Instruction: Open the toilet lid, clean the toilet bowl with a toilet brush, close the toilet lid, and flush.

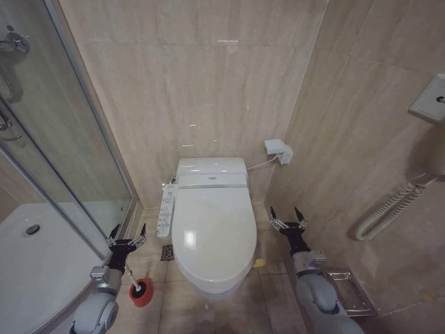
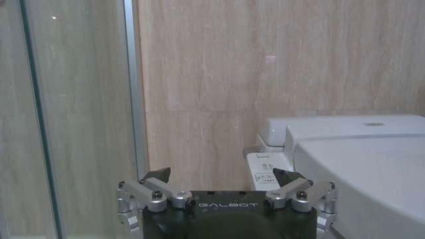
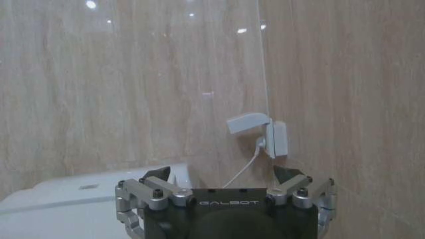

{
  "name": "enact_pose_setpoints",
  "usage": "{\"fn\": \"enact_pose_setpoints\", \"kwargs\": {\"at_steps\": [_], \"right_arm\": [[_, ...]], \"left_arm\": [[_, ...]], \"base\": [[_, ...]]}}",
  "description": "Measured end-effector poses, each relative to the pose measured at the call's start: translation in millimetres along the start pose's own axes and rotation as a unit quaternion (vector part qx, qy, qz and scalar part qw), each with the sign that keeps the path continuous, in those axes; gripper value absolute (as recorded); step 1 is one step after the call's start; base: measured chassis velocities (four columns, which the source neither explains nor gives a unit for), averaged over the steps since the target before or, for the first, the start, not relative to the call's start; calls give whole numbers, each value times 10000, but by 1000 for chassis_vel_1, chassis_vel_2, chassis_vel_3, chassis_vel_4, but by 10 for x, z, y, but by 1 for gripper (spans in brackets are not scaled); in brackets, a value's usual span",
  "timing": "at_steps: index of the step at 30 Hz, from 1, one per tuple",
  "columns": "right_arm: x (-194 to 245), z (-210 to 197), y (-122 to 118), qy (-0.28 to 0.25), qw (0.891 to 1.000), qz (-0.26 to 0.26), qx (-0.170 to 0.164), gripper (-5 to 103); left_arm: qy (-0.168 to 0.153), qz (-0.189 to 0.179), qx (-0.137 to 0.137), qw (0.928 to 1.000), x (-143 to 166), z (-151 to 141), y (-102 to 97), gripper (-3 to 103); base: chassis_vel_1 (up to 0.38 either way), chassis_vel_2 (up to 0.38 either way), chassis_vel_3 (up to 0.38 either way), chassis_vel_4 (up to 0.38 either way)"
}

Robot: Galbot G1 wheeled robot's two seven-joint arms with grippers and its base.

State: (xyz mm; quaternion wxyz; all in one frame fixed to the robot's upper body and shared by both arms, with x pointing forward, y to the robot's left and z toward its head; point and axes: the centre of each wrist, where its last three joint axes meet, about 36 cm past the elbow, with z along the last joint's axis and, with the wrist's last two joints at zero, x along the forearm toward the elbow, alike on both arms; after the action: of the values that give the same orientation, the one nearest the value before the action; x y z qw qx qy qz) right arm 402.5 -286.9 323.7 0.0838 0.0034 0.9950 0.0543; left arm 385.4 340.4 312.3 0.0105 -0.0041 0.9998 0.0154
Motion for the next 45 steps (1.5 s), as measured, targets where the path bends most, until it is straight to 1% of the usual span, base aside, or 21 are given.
{"fn": "enact_pose_setpoints", "kwargs": {"at_steps": [45], "right_arm": [[-1,-1,0,-1,10000,-1,-1,100]], "left_arm": [[0,0,0,10000,0,0,0,100]], "base": [[0,0,0,0]]}}
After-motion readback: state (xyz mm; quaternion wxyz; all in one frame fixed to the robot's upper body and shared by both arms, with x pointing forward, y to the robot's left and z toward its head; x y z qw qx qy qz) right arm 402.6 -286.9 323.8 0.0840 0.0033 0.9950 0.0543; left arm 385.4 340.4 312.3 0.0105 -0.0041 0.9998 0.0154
